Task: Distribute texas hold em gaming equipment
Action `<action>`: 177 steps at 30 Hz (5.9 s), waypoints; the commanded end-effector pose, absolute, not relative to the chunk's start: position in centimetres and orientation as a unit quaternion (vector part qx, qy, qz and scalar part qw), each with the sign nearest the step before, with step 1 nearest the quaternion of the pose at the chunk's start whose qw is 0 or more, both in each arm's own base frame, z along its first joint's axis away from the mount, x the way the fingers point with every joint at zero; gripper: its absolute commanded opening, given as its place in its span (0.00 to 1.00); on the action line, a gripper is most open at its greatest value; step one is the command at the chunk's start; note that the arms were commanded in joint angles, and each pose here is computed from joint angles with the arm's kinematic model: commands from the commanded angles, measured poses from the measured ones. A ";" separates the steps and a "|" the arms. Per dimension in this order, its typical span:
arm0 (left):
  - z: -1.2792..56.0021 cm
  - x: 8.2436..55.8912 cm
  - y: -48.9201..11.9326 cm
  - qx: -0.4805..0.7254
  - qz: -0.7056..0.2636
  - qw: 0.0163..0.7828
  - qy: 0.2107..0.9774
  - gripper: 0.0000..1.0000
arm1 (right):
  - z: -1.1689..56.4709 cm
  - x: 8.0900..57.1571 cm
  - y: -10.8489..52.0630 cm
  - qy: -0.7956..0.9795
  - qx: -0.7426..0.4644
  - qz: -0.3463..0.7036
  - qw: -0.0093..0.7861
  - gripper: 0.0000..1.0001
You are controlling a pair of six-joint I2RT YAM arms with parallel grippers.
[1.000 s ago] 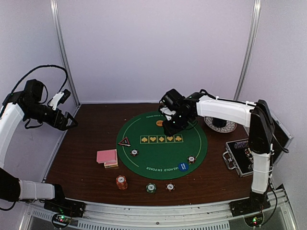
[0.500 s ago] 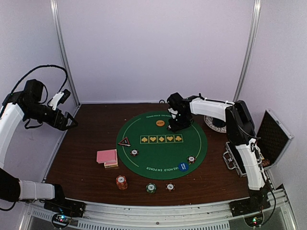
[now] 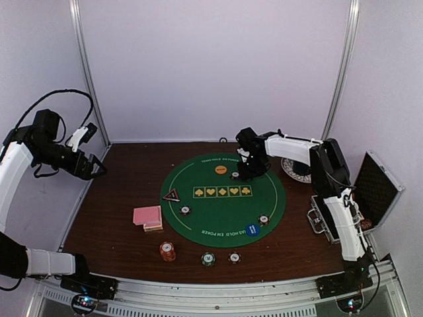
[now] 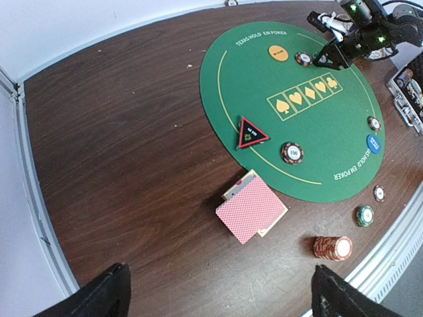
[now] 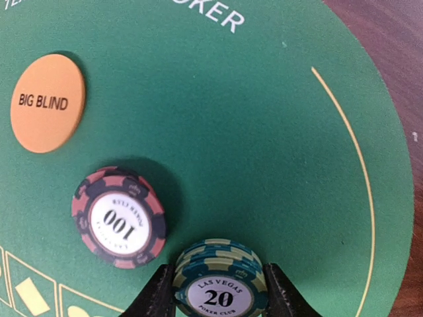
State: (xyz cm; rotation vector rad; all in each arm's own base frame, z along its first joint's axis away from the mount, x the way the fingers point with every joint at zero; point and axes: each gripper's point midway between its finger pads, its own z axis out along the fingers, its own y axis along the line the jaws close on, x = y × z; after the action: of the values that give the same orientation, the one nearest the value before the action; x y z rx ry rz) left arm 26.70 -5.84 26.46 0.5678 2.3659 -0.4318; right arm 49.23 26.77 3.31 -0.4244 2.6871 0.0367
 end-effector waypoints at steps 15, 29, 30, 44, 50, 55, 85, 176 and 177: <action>27.7 27.0 -5.8 0.215 -0.165 0.342 0.900 0.98 | 6.4 51.1 27.2 0.960 -0.142 0.046 0.237 0.65; 27.4 27.0 -5.9 0.215 -0.168 0.339 0.900 0.98 | 16.7 42.4 32.5 0.920 -0.228 0.059 0.314 0.62; 27.4 27.0 -5.9 0.216 -0.168 0.339 0.900 0.98 | 16.8 41.0 33.3 0.916 -0.243 0.059 0.315 0.63; 26.7 26.3 -5.8 0.221 -0.160 0.337 0.901 0.98 | 12.1 22.0 43.0 0.873 -0.420 0.083 0.232 0.77; 26.7 26.0 -5.9 0.224 -0.162 0.338 0.900 0.97 | 9.0 17.9 45.1 0.866 -0.451 0.099 0.193 0.77; 26.8 25.8 -5.9 0.229 -0.158 0.342 0.897 0.98 | 7.2 16.8 45.6 0.864 -0.462 0.091 0.181 0.77; 27.4 25.4 -6.2 0.232 -0.164 0.345 0.895 0.97 | 4.6 15.2 44.1 0.872 -0.456 0.098 0.149 0.72; 27.6 25.8 -6.3 0.232 -0.168 0.345 0.894 0.98 | 2.4 29.7 48.9 0.896 -0.387 0.128 0.175 0.57; 27.7 25.8 -6.3 0.233 -0.168 0.346 0.893 0.98 | 2.4 29.7 48.8 0.897 -0.387 0.126 0.174 0.62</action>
State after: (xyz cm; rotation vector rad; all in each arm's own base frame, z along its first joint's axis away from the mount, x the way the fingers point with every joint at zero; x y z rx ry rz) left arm 25.51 -6.08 26.35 0.5832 2.3645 -0.4402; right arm 29.20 49.01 3.07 -1.1136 2.5237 0.3681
